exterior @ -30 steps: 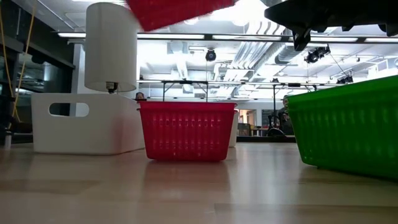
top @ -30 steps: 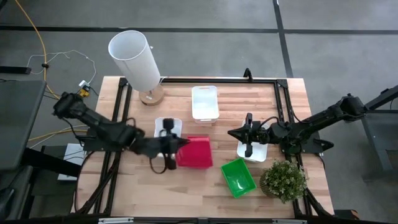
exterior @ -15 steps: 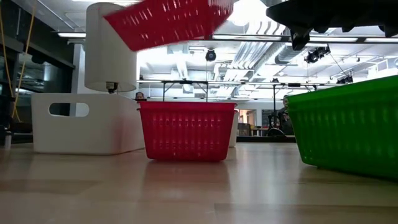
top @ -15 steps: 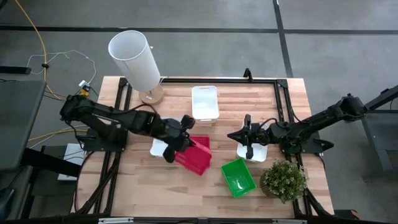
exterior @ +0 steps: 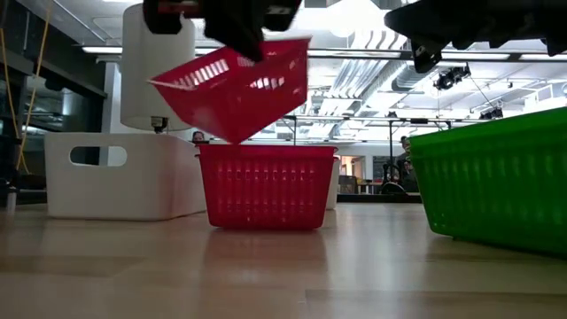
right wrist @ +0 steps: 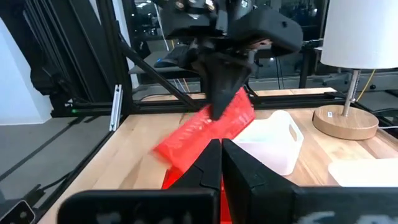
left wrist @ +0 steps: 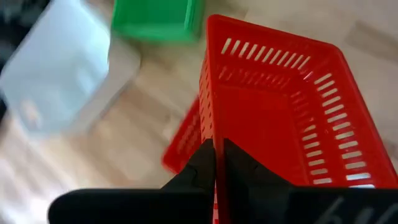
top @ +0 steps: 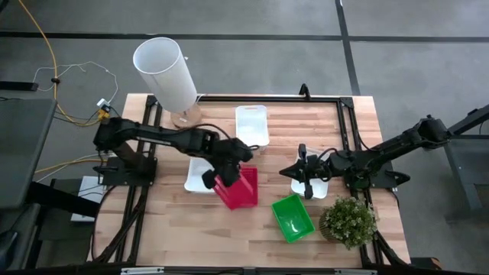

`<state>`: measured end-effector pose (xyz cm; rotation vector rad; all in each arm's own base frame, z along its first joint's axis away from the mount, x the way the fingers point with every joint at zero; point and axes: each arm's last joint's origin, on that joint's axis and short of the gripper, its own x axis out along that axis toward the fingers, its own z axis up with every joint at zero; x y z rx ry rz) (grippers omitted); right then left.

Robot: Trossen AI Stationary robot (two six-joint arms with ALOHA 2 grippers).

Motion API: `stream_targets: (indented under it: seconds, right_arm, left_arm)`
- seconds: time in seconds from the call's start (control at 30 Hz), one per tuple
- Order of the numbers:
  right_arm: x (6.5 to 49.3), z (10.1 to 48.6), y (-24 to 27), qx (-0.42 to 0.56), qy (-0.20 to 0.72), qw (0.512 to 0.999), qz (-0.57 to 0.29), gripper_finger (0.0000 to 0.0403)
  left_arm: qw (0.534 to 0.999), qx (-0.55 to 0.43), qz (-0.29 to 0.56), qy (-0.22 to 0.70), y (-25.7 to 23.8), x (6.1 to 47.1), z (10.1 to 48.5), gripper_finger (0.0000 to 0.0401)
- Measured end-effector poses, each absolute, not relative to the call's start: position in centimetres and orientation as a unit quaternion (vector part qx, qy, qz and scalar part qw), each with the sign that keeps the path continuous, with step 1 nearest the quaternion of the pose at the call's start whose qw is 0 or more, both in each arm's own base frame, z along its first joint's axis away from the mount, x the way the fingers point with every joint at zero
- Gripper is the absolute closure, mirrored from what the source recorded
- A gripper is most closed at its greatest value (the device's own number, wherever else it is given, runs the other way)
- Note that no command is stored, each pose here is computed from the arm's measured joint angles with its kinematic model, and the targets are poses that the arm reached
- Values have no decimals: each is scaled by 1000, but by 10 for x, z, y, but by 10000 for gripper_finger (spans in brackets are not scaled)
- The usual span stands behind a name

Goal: Stack baskets by color
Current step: Stack the top red bin on top of the stacked red bins

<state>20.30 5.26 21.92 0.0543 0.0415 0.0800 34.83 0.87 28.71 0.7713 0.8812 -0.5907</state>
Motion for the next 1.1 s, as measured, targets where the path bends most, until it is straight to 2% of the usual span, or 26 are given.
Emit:
stream_targets:
  seconds: [0.2, 0.4, 0.53, 0.67, 1.1]
  right_arm:
    - [203, 218, 53, 26, 28, 998, 40, 403]
    - [203, 216, 53, 30, 34, 998, 39, 403]
    - [203, 216, 53, 26, 38, 998, 39, 403]
    - [203, 215, 53, 26, 41, 998, 39, 403]
    - [203, 214, 53, 29, 48, 998, 39, 403]
  left_arm:
    - [770, 395, -335, 372, 8, 377, 293, 401]
    - [733, 388, -411, 379, 6, 388, 292, 401]
    - [730, 371, -468, 332, 2, 392, 300, 401]
    - [730, 386, -486, 287, 3, 397, 307, 401]
    - [710, 395, -508, 287, 25, 425, 258, 401]
